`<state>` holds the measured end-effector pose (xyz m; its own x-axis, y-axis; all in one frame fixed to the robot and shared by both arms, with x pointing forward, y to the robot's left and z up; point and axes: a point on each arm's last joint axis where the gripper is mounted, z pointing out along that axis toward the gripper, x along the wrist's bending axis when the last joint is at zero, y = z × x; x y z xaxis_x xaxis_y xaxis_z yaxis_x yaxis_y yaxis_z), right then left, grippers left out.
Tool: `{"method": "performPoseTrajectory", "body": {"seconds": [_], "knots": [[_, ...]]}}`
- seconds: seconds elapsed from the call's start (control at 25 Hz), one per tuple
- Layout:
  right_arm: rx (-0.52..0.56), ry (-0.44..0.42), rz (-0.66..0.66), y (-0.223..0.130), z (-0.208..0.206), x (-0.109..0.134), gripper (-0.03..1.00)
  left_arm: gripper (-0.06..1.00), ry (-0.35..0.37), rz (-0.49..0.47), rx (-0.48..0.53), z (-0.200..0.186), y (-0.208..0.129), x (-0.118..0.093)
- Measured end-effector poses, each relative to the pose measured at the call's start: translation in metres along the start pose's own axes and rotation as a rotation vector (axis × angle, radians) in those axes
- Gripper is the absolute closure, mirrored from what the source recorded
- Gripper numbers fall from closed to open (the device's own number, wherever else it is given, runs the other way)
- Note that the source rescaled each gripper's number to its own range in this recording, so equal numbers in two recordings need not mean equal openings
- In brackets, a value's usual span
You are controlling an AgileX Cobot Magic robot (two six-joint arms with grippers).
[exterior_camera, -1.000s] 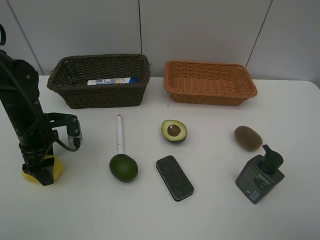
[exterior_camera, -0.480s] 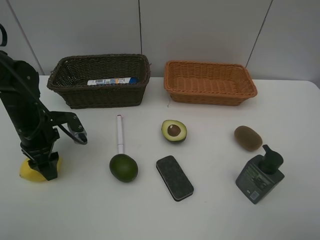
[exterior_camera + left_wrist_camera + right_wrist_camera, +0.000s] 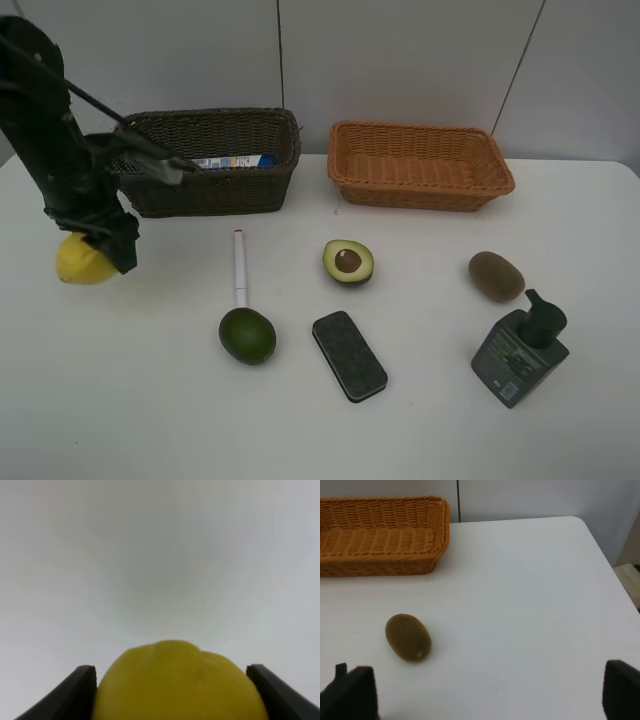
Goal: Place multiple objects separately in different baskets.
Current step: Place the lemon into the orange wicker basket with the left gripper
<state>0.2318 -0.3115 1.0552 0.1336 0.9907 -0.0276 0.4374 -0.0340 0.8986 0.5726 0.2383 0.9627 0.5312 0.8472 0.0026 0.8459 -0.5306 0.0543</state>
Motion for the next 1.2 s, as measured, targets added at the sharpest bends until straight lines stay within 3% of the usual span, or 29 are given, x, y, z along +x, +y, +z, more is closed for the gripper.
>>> {"method": "performPoseTrajectory", "body": {"seconds": [0.08, 0.2, 0.36, 0.52, 0.84, 1.08, 1.2], "knots": [[0.0, 0.0, 0.0, 0.0, 0.0, 0.0, -0.01, 0.25, -0.024, -0.106, -0.097, -0.032, 0.018, 0.001], [0.0, 0.0, 0.0, 0.0, 0.0, 0.0, -0.01, 0.25, -0.093, -0.172, -0.227, -0.071, 0.041, -0.002], [0.0, 0.0, 0.0, 0.0, 0.0, 0.0, -0.01, 0.25, -0.114, -0.115, -0.427, -0.11, 0.077, -0.024], [0.0, 0.0, 0.0, 0.0, 0.0, 0.0, -0.01, 0.25, -0.125, -0.026, -0.577, -0.114, 0.125, -0.064], [0.0, 0.0, 0.0, 0.0, 0.0, 0.0, -0.01, 0.25, -0.14, 0.069, -0.824, -0.041, 0.218, -0.142], [0.0, 0.0, 0.0, 0.0, 0.0, 0.0, -0.01, 0.24, -0.13, 0.073, -0.944, 0.026, 0.252, -0.169], [0.0, 0.0, 0.0, 0.0, 0.0, 0.0, -0.01, 0.06, -0.127, 0.07, -0.93, 0.046, 0.256, -0.17]]}}
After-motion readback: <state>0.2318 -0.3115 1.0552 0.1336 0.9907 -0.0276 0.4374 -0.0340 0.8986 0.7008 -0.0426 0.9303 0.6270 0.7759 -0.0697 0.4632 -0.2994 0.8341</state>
